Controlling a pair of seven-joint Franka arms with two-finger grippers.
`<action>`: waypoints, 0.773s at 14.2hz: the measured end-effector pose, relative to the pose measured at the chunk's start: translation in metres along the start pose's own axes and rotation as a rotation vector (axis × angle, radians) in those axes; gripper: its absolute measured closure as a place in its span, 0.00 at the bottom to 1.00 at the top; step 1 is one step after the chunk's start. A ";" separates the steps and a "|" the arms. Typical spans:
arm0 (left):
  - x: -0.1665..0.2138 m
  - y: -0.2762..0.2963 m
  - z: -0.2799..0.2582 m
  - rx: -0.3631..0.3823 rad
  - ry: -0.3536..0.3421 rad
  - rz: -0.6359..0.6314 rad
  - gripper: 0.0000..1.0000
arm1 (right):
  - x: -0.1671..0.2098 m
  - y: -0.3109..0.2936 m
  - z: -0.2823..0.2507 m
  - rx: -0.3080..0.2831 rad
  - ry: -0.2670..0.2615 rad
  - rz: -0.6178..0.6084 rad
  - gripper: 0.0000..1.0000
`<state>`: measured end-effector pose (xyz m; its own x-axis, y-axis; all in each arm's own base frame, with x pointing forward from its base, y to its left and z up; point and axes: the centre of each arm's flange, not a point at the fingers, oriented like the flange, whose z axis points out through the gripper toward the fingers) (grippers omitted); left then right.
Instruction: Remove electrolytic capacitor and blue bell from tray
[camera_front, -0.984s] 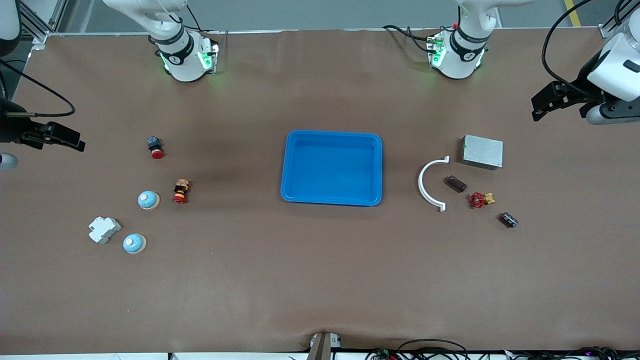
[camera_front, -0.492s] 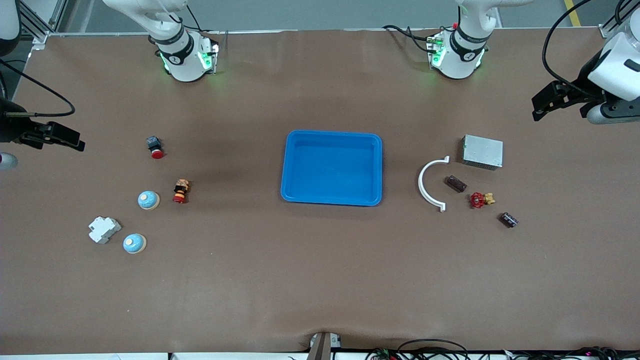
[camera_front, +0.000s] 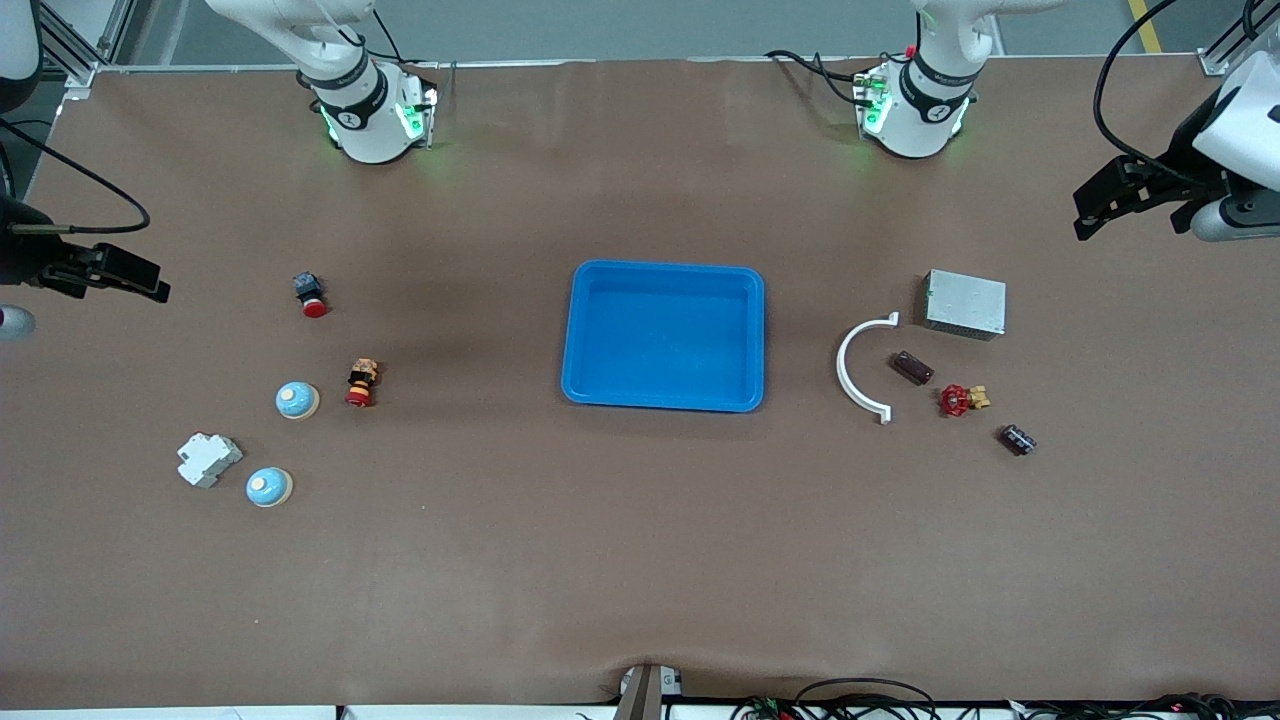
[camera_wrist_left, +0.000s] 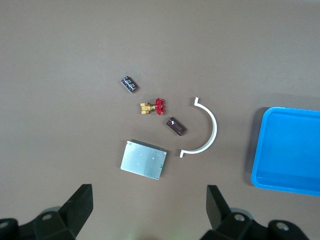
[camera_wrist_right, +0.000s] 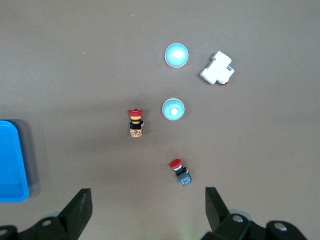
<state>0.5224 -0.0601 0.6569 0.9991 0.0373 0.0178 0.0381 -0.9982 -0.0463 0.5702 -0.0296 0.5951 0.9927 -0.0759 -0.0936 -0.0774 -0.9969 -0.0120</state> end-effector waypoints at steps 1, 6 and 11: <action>0.000 0.000 0.000 0.000 -0.001 0.000 0.00 | 0.000 0.000 0.000 0.000 0.000 0.000 0.00; -0.002 0.000 0.002 0.003 -0.018 0.000 0.00 | 0.000 0.001 0.000 0.000 0.000 0.002 0.00; -0.003 0.000 0.002 0.004 -0.025 0.000 0.00 | -0.011 0.001 -0.018 0.002 0.021 0.002 0.00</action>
<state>0.5196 -0.0597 0.6549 0.9992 0.0384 -0.0072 0.0380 -0.9980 -0.0502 0.5608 -0.0301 0.6139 0.9943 -0.0779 -0.0722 -0.0791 -0.9968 -0.0138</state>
